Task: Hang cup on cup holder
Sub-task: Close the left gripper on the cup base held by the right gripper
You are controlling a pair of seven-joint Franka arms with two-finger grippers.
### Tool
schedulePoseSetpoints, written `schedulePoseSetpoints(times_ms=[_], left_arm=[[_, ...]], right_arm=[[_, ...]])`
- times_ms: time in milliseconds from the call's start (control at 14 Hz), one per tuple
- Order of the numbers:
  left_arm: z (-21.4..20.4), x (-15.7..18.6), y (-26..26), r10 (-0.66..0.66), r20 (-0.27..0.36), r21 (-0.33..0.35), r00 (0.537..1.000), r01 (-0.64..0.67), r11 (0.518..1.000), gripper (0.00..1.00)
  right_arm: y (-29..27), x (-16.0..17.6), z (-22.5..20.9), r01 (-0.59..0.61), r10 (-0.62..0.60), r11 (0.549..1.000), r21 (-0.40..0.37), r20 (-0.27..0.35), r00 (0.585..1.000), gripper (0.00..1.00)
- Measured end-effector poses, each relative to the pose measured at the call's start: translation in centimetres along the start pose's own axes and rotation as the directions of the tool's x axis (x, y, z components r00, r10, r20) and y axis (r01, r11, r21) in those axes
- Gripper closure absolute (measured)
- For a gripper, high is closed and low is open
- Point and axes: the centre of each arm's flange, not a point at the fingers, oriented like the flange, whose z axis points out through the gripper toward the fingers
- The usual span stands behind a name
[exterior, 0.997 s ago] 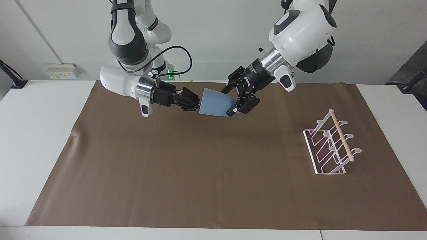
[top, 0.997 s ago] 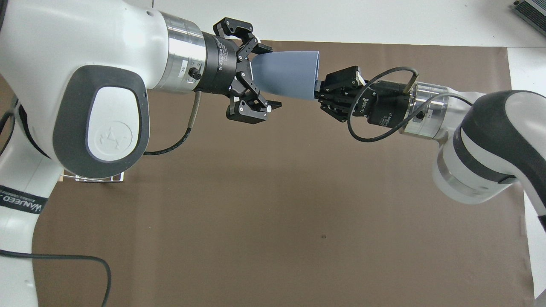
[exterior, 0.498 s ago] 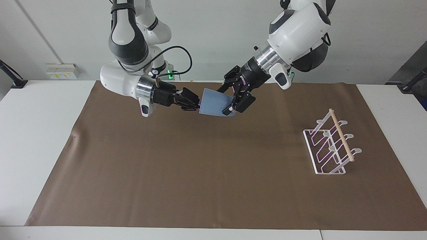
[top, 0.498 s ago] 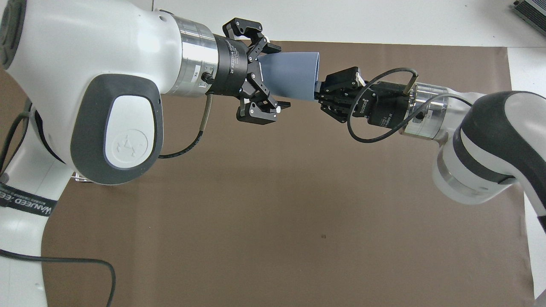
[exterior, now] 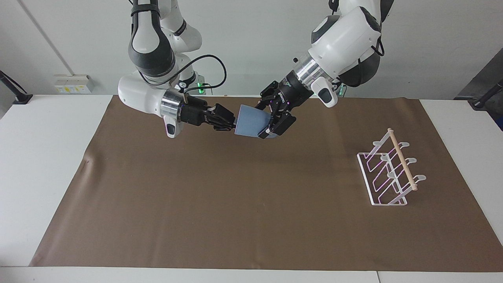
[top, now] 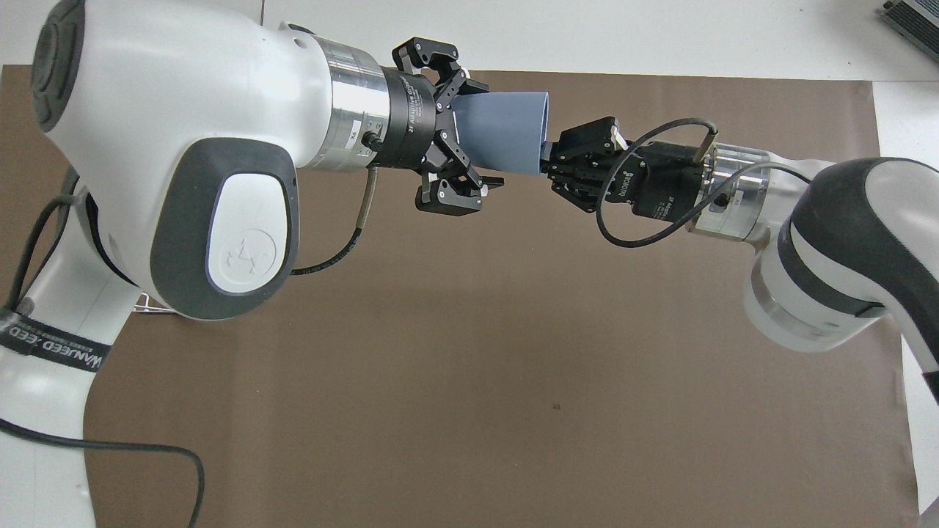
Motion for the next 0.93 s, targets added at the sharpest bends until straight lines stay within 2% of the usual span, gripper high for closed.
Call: schedulePoseSetpoints(times_ms=[285, 427, 926], left_arm=[[0.03, 0.14, 0.05, -0.001, -0.017, -0.007, 1.000, 0.001, 1.000, 0.00], [-0.09, 0.29, 0.15, 0.003, -0.026, -0.011, 1.000, -0.003, 1.000, 0.18], [-0.17, 0.12, 0.01, 0.017, -0.042, -0.018, 0.999, -0.018, 1.000, 0.18]], right_arm=[[-0.02, -0.01, -0.01, 0.000, 0.000, 1.000, 0.000, 0.000, 1.000, 0.96], [0.05, 0.01, -0.01, 0.000, 0.000, 1.000, -0.002, 0.000, 1.000, 0.96], [0.01, -0.03, 0.04, 0.002, -0.002, 1.000, -0.003, 0.001, 1.000, 0.96]])
